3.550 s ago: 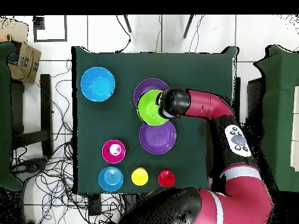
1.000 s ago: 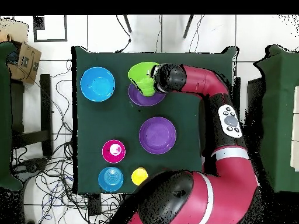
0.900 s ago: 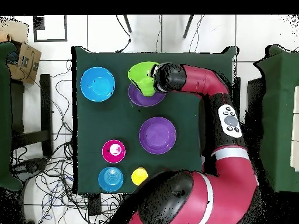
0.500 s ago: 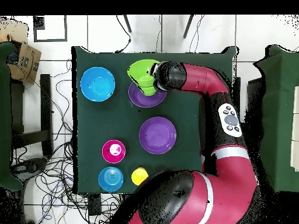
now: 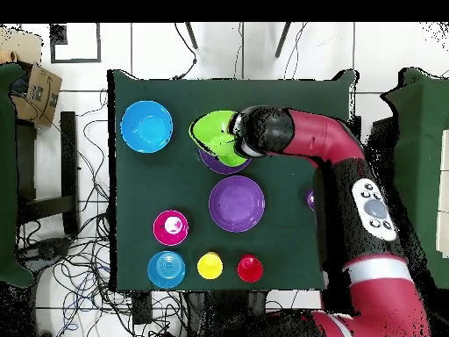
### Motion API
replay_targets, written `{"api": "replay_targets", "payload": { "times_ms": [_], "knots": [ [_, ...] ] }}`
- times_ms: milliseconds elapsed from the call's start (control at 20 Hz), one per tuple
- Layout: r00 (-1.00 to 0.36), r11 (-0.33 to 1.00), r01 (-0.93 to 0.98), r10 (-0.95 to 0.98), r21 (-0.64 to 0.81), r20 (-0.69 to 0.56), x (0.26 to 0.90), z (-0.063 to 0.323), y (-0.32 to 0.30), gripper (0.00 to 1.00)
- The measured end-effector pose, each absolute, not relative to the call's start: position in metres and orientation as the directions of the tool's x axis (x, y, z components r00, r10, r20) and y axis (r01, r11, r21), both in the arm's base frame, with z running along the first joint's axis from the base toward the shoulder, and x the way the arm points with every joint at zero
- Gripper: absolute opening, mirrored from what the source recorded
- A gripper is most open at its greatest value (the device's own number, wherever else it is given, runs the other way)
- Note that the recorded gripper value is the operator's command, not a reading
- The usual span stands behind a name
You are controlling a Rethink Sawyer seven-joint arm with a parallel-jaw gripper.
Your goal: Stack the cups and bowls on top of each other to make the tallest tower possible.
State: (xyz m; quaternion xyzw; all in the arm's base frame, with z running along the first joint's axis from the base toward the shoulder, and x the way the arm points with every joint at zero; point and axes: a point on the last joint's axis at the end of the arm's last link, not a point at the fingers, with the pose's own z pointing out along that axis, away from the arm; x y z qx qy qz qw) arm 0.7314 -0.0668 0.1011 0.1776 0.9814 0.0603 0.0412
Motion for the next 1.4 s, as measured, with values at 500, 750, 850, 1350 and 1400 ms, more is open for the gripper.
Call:
{"api": "replay_targets", "payload": {
  "times_ms": [500,750,850,1350,1400],
  "knots": [
    [-0.917,0.904,0.398,0.395,0.156,0.049,0.688,0.173,-0.11,0.0],
    [-0.916,0.902,0.4,0.397,0.165,0.052,0.68,0.182,-0.116,0.0],
    [-0.919,0.903,0.393,0.389,0.175,0.059,0.679,0.18,-0.112,0.0],
    [-0.936,0.913,0.352,0.347,0.205,0.062,0.684,0.179,-0.088,0.0],
    [-0.937,0.914,0.349,0.344,0.207,0.06,0.685,0.18,-0.087,0.0]
  ]
}}
